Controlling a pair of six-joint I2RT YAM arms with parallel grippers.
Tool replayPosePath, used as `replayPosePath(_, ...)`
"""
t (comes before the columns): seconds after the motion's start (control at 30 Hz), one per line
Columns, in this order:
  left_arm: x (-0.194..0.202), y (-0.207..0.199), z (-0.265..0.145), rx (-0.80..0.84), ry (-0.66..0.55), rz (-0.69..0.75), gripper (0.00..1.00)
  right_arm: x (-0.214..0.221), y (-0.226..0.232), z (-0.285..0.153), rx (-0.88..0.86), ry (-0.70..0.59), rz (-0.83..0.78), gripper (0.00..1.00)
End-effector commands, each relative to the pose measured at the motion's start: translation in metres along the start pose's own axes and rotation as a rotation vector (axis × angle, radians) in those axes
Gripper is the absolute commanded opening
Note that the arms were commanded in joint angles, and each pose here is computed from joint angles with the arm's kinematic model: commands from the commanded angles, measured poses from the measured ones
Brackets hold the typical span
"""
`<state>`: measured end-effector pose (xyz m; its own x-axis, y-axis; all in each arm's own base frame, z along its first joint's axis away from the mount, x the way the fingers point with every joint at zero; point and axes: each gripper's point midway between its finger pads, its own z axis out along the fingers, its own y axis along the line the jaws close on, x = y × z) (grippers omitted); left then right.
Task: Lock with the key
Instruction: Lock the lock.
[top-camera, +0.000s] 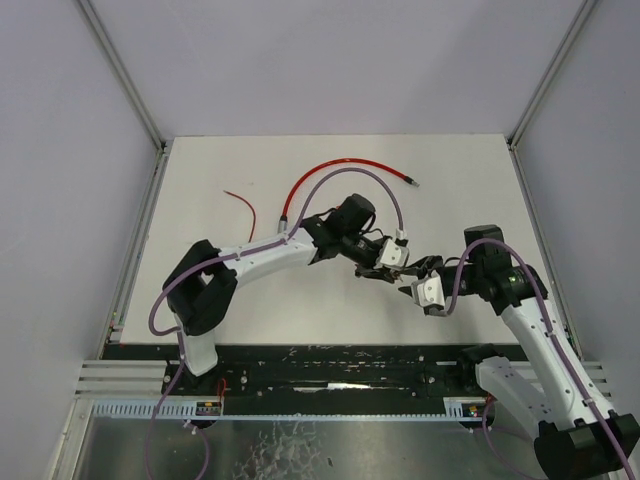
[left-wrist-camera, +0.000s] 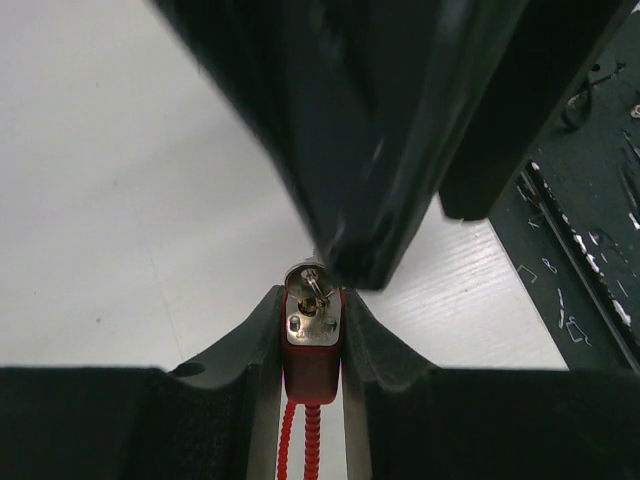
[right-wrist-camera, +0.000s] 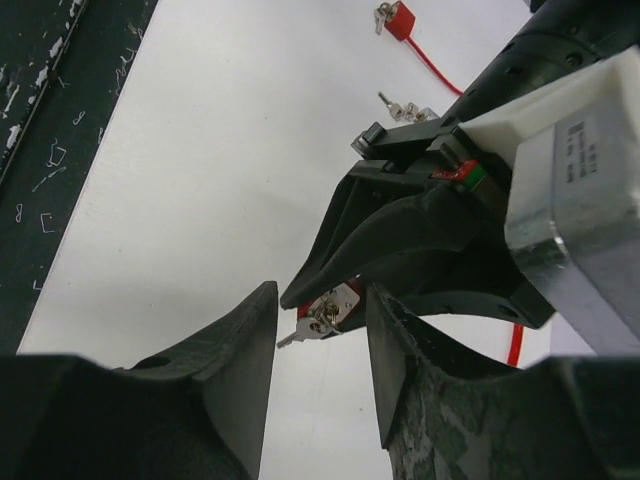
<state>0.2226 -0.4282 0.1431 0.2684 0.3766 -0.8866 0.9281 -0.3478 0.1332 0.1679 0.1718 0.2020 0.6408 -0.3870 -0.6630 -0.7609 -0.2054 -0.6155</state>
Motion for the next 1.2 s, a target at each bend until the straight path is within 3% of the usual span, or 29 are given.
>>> replayPosePath(0.0, -0.023, 0.020, 0.000, -0.084, -0.039, 0.090, 0.00, 0.012, -0.005, 0.006, 0.030, 0.003, 0.003, 0.46)
replayPosePath(0.33, -0.026, 0.010, 0.002, -0.018, -0.057, 0.097, 0.00, 0.033, -0.004, 0.006, 0.041, 0.084, -0.011, 0.40)
replayPosePath(0.87, -0.032, -0.002, 0.002, 0.044, -0.086, 0.117, 0.00, 0.044, -0.005, 0.010, 0.043, 0.101, 0.023, 0.27)
replayPosePath(1.17, -0.031, 0.000, 0.001, 0.030, -0.075, 0.124, 0.00, 0.041, -0.004, 0.010, 0.043, 0.092, 0.048, 0.00)
